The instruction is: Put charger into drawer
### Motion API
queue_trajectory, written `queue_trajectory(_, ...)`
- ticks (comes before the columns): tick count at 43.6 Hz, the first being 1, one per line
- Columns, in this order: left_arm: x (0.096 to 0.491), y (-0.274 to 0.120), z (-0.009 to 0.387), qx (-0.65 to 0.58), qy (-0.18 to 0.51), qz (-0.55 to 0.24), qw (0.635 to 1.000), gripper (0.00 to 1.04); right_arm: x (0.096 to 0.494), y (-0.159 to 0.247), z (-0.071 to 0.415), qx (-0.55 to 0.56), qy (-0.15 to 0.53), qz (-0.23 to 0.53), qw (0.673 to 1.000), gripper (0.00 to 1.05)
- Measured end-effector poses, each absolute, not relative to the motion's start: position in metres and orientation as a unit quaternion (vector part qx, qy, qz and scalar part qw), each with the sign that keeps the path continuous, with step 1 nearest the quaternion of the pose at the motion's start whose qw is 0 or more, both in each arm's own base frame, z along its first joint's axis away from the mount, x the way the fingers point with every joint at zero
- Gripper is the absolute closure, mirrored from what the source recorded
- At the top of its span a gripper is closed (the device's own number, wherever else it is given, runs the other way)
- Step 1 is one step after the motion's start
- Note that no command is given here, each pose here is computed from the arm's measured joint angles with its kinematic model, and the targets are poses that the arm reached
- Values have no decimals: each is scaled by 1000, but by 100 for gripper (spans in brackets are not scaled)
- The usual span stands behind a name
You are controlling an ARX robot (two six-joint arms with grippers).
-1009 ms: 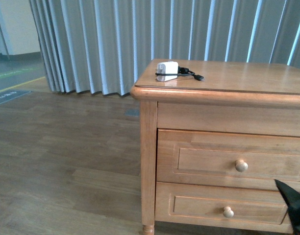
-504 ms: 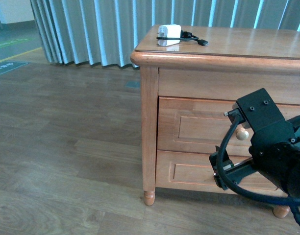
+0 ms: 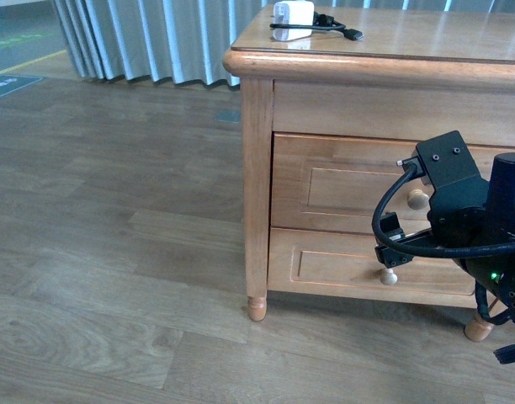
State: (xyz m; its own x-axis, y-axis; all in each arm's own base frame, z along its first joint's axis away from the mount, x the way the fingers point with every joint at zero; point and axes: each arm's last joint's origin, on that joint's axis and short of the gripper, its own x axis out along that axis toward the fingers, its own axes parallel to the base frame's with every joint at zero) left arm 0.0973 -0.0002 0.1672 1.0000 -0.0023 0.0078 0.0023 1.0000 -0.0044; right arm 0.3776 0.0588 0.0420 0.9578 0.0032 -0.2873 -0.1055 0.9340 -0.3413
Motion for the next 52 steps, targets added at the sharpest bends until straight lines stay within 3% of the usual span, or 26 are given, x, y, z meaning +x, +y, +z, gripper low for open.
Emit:
queue_trajectory(36,97,0,167,-2,-4,-1,1000,6,385,71,44,-147,137,2,980,8)
queue_trajectory(52,97,0,167,-2,-4,-1,1000,6,387,72,45,-138,133,-2,982,67)
